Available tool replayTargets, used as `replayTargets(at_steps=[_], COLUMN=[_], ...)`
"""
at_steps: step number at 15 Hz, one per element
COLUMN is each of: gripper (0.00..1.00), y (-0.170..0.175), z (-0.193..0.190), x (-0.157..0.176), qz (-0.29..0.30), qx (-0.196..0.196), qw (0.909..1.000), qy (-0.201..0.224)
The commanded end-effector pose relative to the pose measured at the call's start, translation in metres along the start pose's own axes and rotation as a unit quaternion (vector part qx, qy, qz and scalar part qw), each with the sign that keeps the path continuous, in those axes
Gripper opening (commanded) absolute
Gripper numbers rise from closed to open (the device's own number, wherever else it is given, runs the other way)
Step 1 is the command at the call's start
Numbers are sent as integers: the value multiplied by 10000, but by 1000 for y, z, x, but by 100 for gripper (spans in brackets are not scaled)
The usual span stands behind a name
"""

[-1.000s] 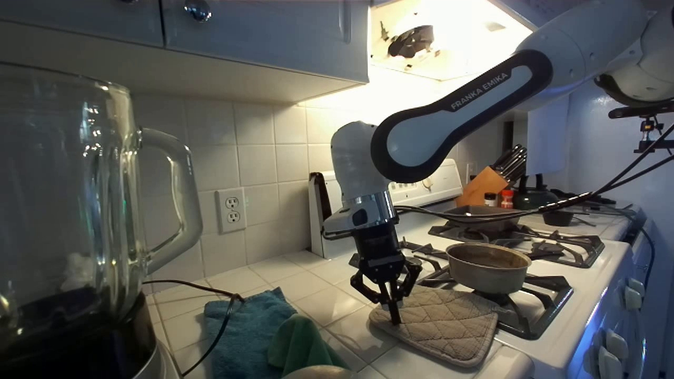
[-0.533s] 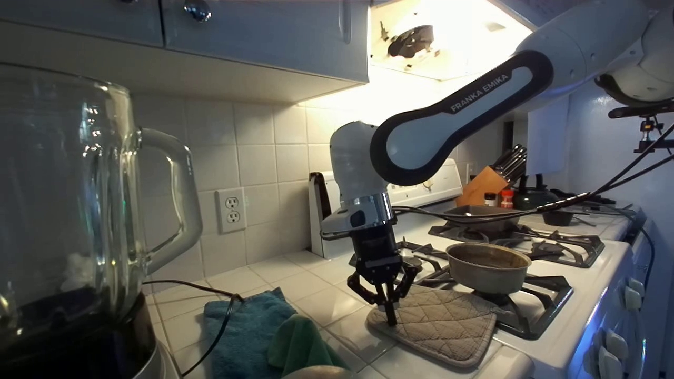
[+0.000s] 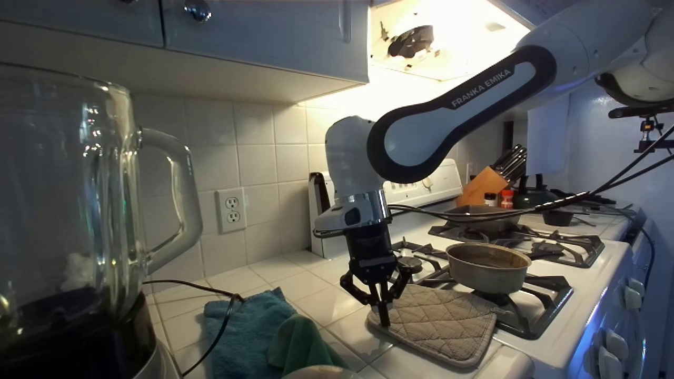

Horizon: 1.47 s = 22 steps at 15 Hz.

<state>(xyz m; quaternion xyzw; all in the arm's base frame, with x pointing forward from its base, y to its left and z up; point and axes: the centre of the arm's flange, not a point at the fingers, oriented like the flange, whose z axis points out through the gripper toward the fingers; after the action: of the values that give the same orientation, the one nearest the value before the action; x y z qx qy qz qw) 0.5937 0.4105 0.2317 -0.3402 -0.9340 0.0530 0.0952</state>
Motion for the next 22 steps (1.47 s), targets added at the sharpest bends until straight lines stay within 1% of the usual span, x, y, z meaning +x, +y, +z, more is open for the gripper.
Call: replayTargets(at_steps=[1, 5, 11, 14, 17, 22], gripper=[0, 0, 0, 0, 0, 0], y=[5, -5, -14, -15, -12, -5], z=[-10, -20, -2, 9, 15, 14], x=[-3, -10, -35, -42, -38, -24], qz=[-123, -102, 131, 180, 162, 37], qx=[-84, -68, 77, 169, 241, 237], qw=[9998, 9999, 9999, 9997, 9996, 9997], qy=[105, -1, 1, -3, 63, 91])
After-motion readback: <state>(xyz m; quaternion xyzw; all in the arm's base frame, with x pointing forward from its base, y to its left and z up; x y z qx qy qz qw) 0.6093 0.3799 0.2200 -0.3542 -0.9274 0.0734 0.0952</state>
